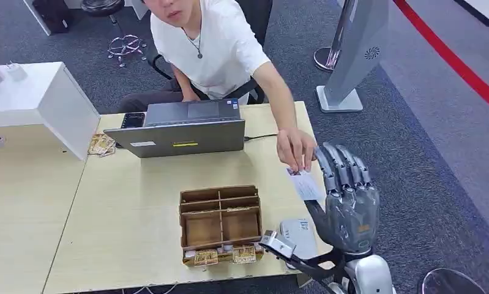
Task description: Pass the card to the sensor for recognition and then transmit it.
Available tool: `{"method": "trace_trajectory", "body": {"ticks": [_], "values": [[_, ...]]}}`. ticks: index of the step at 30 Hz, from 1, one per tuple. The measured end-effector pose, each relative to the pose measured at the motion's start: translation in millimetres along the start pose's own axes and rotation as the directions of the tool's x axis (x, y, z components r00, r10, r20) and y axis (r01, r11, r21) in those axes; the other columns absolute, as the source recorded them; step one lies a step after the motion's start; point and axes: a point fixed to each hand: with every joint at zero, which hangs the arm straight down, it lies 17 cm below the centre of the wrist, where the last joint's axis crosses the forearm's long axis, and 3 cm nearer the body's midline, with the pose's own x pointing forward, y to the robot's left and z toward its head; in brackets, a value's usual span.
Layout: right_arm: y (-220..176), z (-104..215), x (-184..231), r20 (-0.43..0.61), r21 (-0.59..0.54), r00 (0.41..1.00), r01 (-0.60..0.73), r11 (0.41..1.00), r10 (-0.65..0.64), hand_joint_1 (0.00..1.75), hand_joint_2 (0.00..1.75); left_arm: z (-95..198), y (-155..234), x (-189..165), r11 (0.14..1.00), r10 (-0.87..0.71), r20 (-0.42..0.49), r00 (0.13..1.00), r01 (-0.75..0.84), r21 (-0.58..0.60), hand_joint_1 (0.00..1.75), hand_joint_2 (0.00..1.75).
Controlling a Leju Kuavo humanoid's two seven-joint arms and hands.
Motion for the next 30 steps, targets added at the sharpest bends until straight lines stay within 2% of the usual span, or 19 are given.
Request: {"method": "trace_trajectory", "body": {"ticks": [19,27,30], "values": [[-0.3,0.5,12.3,-0.061,-0.001,0.995,0.083,0.997,-0.083,1.75,1.75,0.8,-2.1,0.0,1.0,0.002,-0.006,1.0,-0.002,-0.003,0.0,0.0],[-3.5,7.2,28.9,0.007,-0.006,0.97,0.242,0.97,-0.242,1.75,1.75,0.7,-1.8,-0.1,1.0,0.005,-0.006,1.0,-0.005,-0.001,0.0,0.0],[-1.5,13.5,27.1,-0.007,-0.007,0.956,0.292,0.956,-0.292,1.75,1.75,0.9,-1.9,-0.7,1.0,0.009,-0.01,1.0,-0.009,0.0,0.0,0.0]]}}
